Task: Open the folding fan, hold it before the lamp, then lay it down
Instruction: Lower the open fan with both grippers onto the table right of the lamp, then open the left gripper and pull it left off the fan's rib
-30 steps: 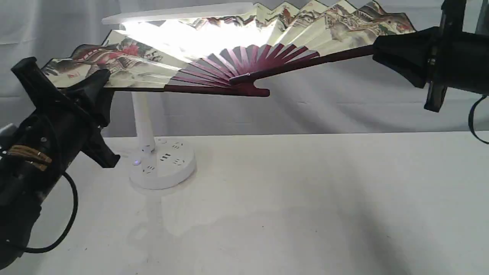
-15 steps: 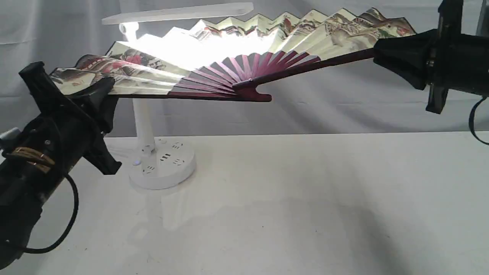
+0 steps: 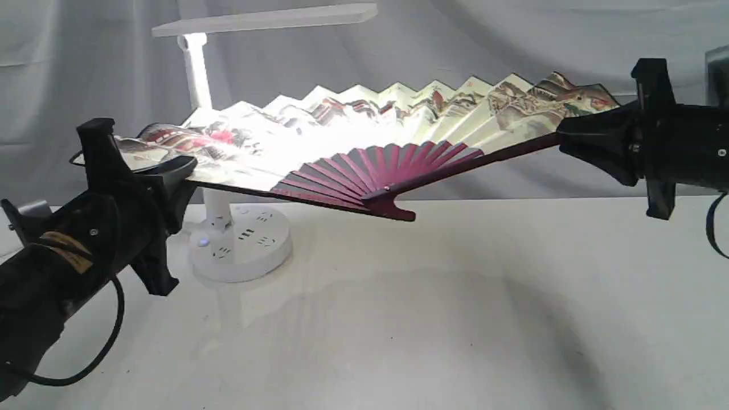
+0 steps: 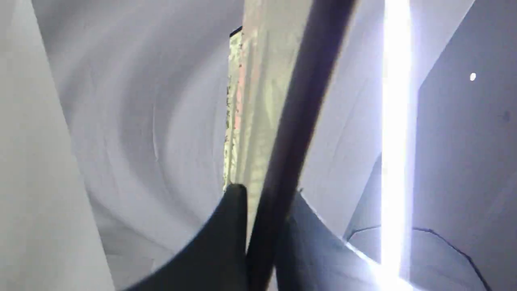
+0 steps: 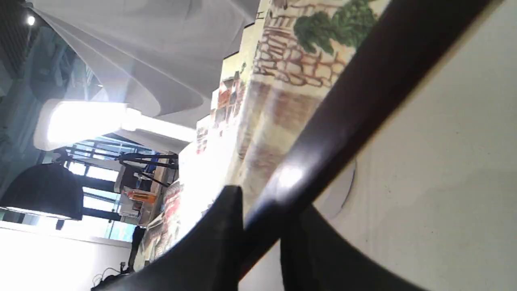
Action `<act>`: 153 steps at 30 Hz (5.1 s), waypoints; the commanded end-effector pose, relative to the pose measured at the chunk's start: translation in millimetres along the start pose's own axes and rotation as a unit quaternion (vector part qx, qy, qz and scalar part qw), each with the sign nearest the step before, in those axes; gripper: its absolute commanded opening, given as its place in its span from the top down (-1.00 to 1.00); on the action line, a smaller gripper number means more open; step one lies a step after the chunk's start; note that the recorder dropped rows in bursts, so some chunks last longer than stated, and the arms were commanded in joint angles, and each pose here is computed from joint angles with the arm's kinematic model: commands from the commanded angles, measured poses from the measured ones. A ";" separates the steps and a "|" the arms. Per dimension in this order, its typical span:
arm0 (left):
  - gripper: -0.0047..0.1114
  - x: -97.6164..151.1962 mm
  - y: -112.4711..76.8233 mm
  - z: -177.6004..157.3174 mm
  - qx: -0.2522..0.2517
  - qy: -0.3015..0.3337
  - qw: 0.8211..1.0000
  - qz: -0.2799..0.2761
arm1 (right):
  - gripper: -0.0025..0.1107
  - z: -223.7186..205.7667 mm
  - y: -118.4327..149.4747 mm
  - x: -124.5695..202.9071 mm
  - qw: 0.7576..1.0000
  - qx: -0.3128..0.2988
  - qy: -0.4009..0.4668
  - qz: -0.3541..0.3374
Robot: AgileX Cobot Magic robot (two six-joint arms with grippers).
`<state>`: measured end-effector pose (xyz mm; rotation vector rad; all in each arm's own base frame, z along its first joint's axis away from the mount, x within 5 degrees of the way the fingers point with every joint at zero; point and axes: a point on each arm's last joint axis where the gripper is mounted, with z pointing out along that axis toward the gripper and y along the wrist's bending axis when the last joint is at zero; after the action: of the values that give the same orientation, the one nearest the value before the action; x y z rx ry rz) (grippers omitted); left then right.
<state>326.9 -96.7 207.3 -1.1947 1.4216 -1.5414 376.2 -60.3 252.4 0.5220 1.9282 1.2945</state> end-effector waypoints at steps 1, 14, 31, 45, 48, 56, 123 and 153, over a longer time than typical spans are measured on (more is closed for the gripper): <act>0.92 1.4 -12.0 -0.7 0.029 0.007 1.000 -0.006 | 0.96 -0.4 -13.5 8.5 0.998 0.049 0.016 -0.037; 0.92 -0.6 24.4 8.8 -0.026 0.019 0.999 0.004 | 0.96 -13.2 -43.7 14.2 0.991 0.132 0.001 -0.027; 0.92 22.4 86.7 30.2 -0.050 0.031 0.998 -0.026 | 0.96 -7.4 -105.6 19.8 0.981 0.190 0.022 0.028; 0.92 32.0 109.2 71.1 -0.044 0.060 0.997 -0.015 | 0.96 -24.7 -157.7 12.0 0.967 0.240 -0.026 0.079; 0.92 34.3 113.9 80.5 -0.041 0.074 0.996 -0.009 | 0.96 -33.2 -164.3 8.9 0.965 0.243 -0.035 0.088; 0.92 35.3 121.3 97.1 -0.034 0.082 0.996 -0.008 | 0.96 -47.2 -173.1 0.9 0.961 0.255 -0.065 0.088; 0.10 27.8 101.8 110.9 -0.188 0.215 0.937 0.200 | -0.15 -77.6 -161.8 -18.1 0.945 0.307 -0.106 0.044; 0.10 14.6 38.1 92.3 -0.259 0.171 0.829 0.466 | -0.04 -21.4 -139.7 13.6 0.939 0.330 0.033 -0.093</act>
<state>406.3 -149.5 155.5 -0.3303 2.3161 -0.7236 357.5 -128.5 117.6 0.6778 2.3791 0.5681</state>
